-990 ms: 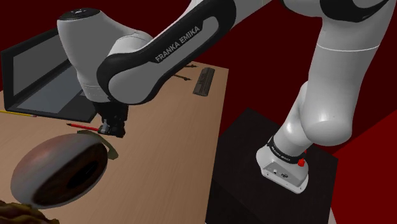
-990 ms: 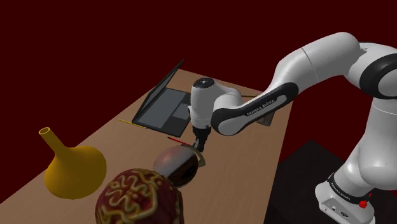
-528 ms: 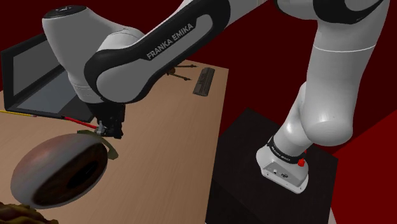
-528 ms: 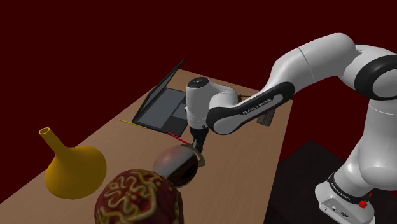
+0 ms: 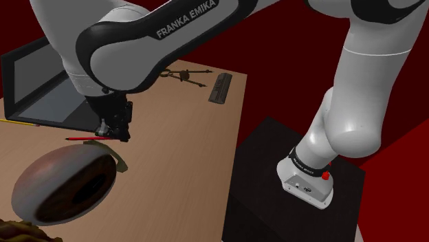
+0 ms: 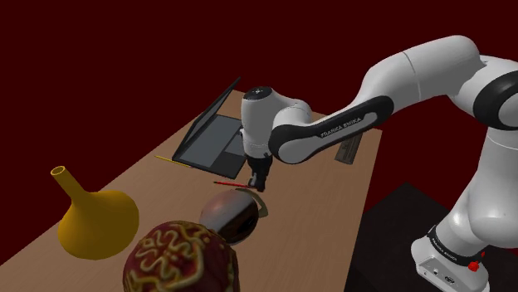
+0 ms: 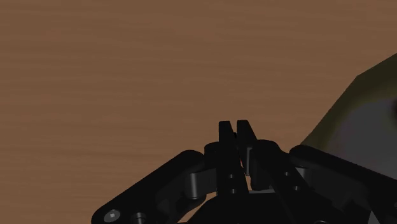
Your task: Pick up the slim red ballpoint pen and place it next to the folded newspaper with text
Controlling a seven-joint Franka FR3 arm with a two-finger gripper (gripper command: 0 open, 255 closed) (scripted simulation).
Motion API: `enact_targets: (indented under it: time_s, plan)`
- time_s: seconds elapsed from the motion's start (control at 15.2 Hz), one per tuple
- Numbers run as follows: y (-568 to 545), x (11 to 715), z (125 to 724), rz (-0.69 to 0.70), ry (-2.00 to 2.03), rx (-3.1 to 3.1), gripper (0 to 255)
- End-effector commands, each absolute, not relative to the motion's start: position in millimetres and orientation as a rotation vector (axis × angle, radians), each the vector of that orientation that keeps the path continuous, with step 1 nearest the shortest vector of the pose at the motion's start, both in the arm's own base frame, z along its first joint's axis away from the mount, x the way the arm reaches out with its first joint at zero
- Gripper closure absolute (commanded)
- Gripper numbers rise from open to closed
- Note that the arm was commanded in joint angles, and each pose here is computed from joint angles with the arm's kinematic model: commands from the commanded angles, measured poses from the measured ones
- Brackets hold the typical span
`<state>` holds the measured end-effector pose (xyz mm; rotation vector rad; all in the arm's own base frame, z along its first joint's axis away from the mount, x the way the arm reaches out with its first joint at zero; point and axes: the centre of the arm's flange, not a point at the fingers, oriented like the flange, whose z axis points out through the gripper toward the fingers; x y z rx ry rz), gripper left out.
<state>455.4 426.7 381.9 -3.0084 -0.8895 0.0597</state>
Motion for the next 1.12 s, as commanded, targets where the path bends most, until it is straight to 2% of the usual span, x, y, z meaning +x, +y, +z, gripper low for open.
enact_targets:
  time_s: [0.0,0.4,1.06]
  plan:
    - [428,455,393,0.060,-0.890,-3.008,255]
    - [428,455,425,0.060,-0.890,-3.008,255]
    - [297,440,425,0.060,-0.890,-3.008,255]
